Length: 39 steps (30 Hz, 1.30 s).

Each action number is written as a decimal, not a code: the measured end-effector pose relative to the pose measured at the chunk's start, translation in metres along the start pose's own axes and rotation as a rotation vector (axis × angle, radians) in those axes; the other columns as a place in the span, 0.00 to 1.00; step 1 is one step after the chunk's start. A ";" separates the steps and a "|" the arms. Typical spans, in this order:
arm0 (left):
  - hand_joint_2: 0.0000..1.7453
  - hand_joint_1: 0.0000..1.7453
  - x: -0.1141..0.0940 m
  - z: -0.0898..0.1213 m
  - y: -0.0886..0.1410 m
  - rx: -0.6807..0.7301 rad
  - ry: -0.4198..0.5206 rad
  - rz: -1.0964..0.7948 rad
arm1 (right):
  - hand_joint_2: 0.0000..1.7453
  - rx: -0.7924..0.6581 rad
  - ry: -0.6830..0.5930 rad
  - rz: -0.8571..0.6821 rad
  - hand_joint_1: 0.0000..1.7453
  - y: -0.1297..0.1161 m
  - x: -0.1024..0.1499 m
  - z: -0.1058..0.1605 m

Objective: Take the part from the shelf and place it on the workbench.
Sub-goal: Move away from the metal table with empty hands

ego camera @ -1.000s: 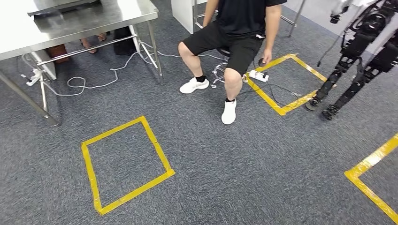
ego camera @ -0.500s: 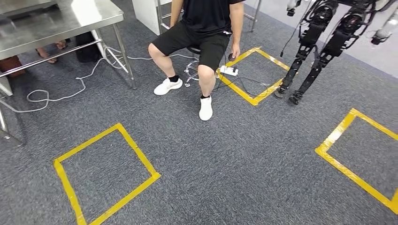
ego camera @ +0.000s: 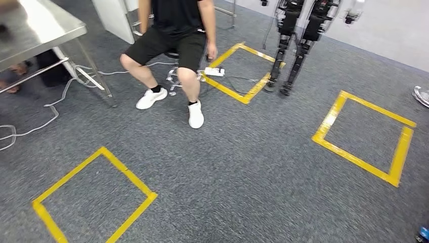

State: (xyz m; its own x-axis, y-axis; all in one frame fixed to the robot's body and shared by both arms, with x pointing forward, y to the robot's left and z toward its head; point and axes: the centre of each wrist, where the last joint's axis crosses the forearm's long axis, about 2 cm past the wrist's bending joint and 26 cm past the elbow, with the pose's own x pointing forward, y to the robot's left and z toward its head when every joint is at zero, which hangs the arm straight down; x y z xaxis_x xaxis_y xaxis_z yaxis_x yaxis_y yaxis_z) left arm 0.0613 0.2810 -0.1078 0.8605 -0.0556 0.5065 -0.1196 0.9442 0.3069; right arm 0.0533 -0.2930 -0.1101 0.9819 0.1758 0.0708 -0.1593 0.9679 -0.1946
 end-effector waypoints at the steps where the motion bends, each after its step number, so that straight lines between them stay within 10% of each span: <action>1: 0.00 0.00 -0.001 0.001 0.000 -0.002 0.002 -0.004 | 0.00 -0.001 0.004 -0.006 0.00 0.000 0.000 0.000; 39: 0.00 0.00 0.028 0.001 -0.028 -0.061 0.075 -0.115 | 0.00 0.014 0.037 -0.028 0.00 0.014 0.009 0.003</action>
State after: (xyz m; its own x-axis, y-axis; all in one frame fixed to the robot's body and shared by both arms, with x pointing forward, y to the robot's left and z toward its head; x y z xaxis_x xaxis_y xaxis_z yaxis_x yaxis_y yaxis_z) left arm 0.0885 0.2531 -0.1015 0.9018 -0.1418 0.4082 0.0098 0.9511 0.3088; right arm 0.0593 -0.2774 -0.1090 0.9890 0.1425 0.0393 -0.1333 0.9746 -0.1798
